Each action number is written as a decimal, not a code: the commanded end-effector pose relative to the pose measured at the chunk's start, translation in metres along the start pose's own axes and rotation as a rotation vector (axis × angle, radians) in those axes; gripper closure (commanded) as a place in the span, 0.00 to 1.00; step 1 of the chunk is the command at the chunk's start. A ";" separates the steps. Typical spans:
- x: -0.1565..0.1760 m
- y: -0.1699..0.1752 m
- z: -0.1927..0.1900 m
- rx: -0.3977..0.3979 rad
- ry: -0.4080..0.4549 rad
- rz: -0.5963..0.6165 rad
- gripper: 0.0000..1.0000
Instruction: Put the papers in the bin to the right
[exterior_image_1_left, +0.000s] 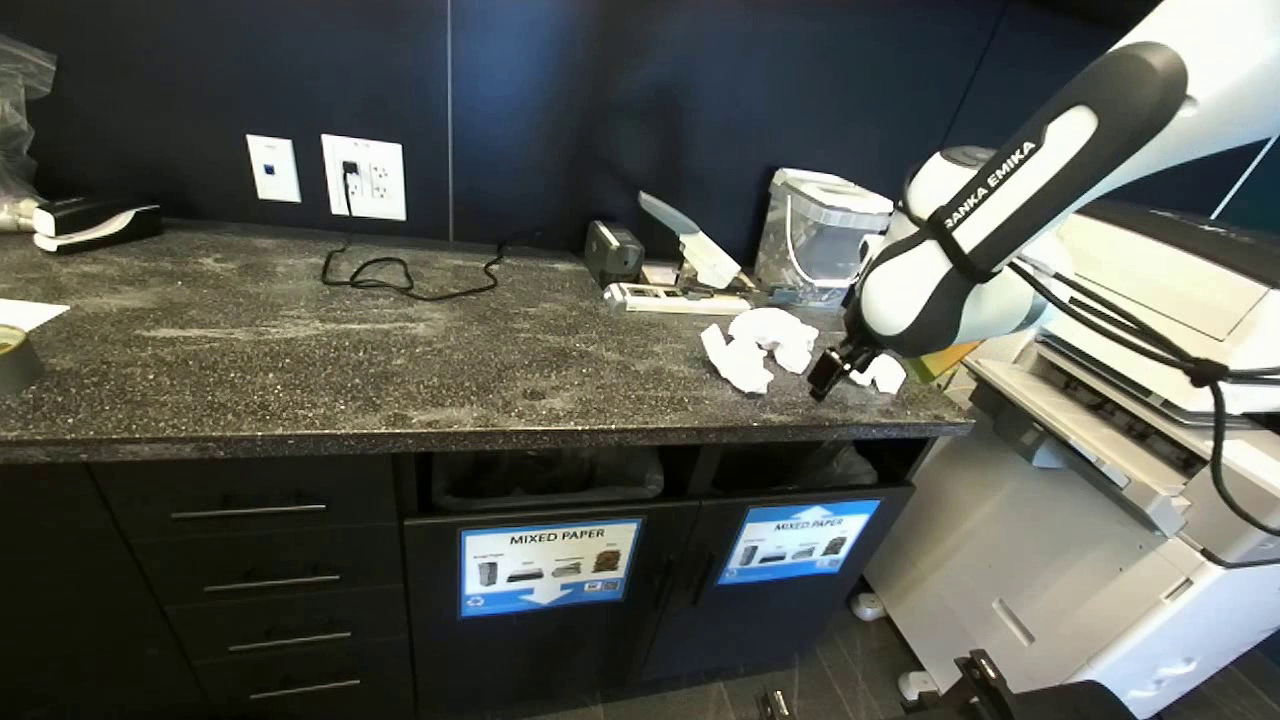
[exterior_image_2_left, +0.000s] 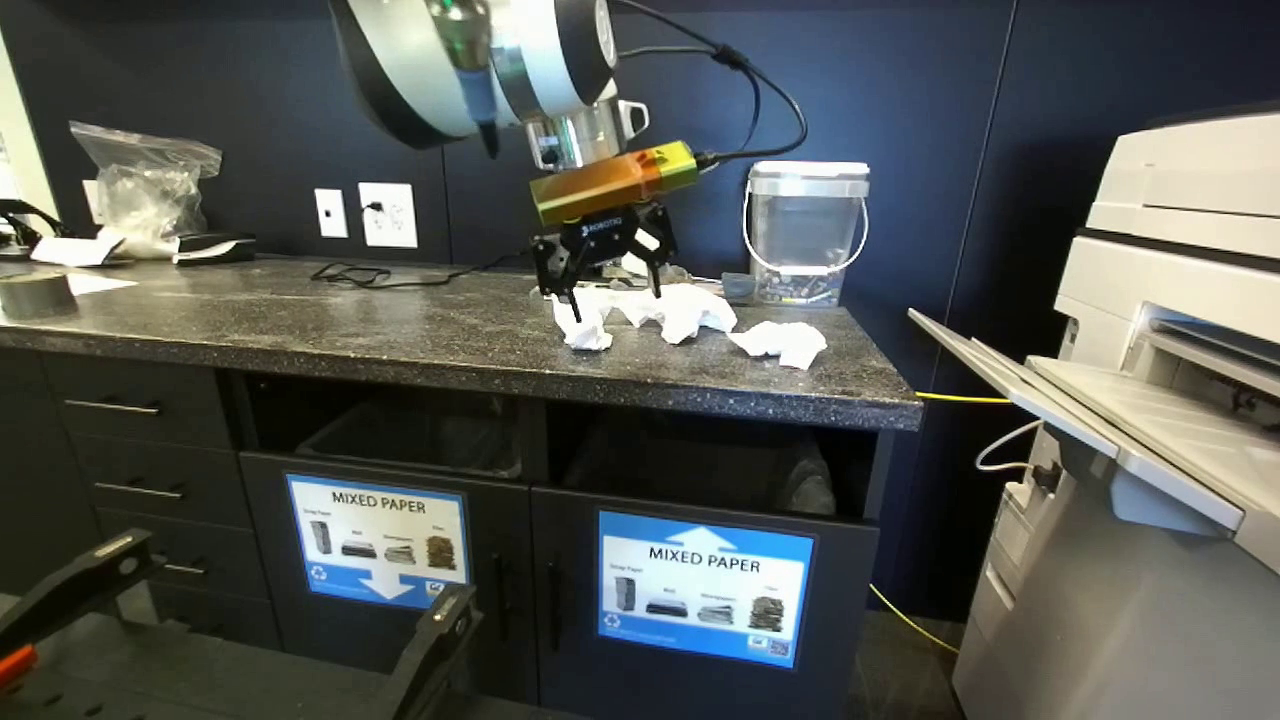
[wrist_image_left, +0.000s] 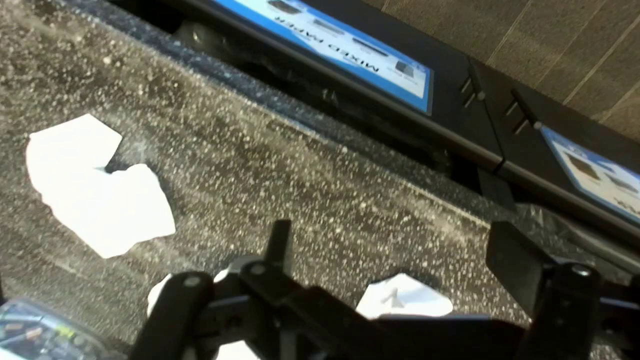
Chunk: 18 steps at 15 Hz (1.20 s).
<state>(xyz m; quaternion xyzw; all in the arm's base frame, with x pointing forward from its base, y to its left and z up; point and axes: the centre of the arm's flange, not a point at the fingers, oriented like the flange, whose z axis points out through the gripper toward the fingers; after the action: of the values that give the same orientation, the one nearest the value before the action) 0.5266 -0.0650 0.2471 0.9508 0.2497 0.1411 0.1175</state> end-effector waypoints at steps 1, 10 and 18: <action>0.023 0.014 -0.019 0.002 0.118 0.040 0.00; 0.091 0.003 0.023 0.099 0.248 0.126 0.00; 0.110 0.023 0.080 0.110 0.213 0.090 0.00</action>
<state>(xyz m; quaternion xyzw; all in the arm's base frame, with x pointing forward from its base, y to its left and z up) 0.6299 -0.0367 0.2146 0.9477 0.2124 0.2359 0.0324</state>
